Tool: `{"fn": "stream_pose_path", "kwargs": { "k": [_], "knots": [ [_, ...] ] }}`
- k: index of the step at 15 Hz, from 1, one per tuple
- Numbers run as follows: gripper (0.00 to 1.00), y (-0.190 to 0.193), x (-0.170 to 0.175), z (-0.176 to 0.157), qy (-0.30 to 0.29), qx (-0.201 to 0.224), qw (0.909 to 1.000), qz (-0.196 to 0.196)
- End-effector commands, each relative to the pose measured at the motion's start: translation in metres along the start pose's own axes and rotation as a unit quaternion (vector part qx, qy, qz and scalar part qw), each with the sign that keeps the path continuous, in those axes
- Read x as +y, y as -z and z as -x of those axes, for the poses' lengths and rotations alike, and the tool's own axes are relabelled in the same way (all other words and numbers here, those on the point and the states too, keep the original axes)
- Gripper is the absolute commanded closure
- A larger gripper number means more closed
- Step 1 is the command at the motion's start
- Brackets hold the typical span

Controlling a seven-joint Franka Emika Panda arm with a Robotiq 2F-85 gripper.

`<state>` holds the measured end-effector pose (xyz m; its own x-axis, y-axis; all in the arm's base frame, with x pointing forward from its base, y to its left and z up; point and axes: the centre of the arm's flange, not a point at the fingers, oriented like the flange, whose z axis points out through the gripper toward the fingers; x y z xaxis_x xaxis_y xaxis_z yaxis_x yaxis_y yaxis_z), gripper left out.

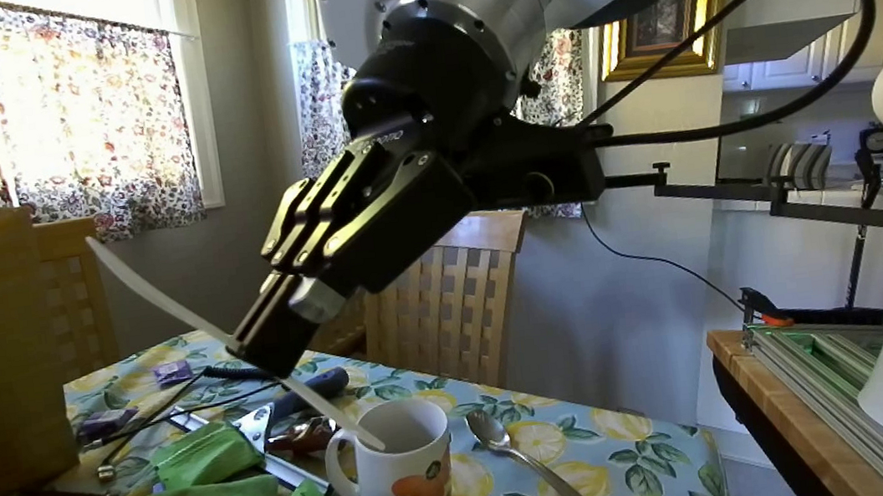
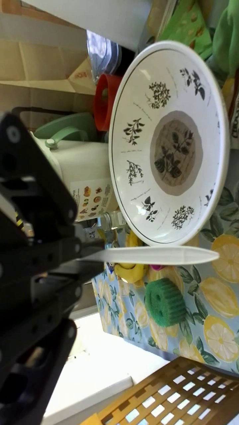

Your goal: Use the plastic knife to stir the contents of the small white bowl

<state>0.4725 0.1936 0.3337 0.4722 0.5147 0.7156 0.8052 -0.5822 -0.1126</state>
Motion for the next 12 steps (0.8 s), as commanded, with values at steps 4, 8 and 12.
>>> {"fn": "stream_pose_path", "kwargs": {
  "k": [4,8,12],
  "knots": [
    [0.97,-0.010,0.008,-0.005,0.046,0.030,0.9979,-0.036],
    [0.97,-0.017,0.007,-0.007,0.084,0.063,0.9935,-0.045],
    [0.97,-0.038,-0.001,0.010,0.056,0.108,0.9925,-0.014]
  ]
}}
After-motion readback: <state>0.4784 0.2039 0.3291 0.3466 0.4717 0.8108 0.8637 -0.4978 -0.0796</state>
